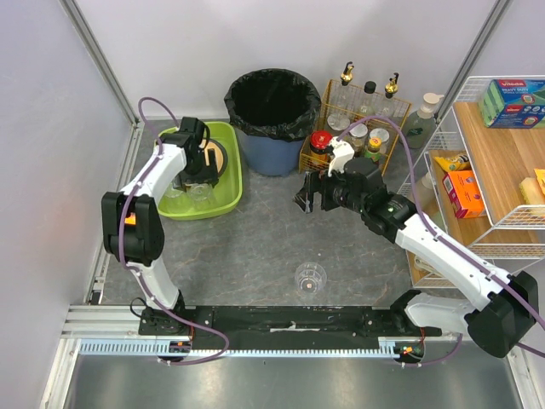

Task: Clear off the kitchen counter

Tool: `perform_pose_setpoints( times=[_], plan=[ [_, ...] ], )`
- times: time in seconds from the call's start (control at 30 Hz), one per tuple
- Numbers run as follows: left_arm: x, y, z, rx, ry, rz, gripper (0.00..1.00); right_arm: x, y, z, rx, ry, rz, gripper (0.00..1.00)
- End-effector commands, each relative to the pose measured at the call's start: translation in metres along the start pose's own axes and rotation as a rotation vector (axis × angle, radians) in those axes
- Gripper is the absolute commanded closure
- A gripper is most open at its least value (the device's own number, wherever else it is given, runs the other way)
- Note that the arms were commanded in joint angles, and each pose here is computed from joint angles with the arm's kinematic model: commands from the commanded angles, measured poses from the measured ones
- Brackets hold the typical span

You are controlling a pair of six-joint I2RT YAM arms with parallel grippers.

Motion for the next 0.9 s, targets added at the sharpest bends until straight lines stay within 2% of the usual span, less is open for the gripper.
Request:
perform_pose_setpoints(
  times=[0.0, 0.17, 0.23, 0.4, 0.5, 0.7, 0.77, 0.87],
  plan=[
    [0.025, -0.062, -0.005, -0.071, 0.02, -0.171, 0.11, -0.012, -0.004, 0.001, 0.041, -0.095, 0.082, 0.02],
    [0.028, -0.113, -0.028, -0.289, 0.057, -0.249, 0.11, -0.046, -0.009, 0.023, -0.056, -0.298, 0.202, 0.02],
    [0.024, -0.129, -0.04, -0.409, 0.084, -0.259, 0.11, -0.063, -0.011, 0.034, -0.035, -0.341, 0.261, 0.02],
    [0.017, -0.152, -0.058, -0.606, 0.11, -0.252, 0.11, -0.106, -0.025, 0.056, 0.02, -0.428, 0.39, 0.22],
    [0.017, -0.156, -0.062, -0.647, 0.109, -0.253, 0.11, -0.128, -0.04, 0.069, 0.08, -0.481, 0.438, 0.32],
    [0.016, -0.154, -0.064, -0.66, 0.102, -0.237, 0.11, -0.162, -0.058, 0.073, 0.141, -0.477, 0.562, 0.43],
    [0.016, -0.153, -0.064, -0.658, 0.101, -0.235, 0.11, -0.17, -0.058, 0.071, 0.133, -0.478, 0.587, 0.5],
    [0.015, -0.152, -0.064, -0.656, 0.101, -0.234, 0.11, -0.176, -0.053, 0.07, 0.125, -0.505, 0.623, 0.54]
  ],
)
Point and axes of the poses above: each gripper's point midway between its finger pads, its own y axis out along the fingers, its own z axis along the line the jaws close on, x = y × z, the point moved 7 cm from there along -y, back along the fingers, and after that the axes turned 4 degrees about -y, right-handed, at the moved point
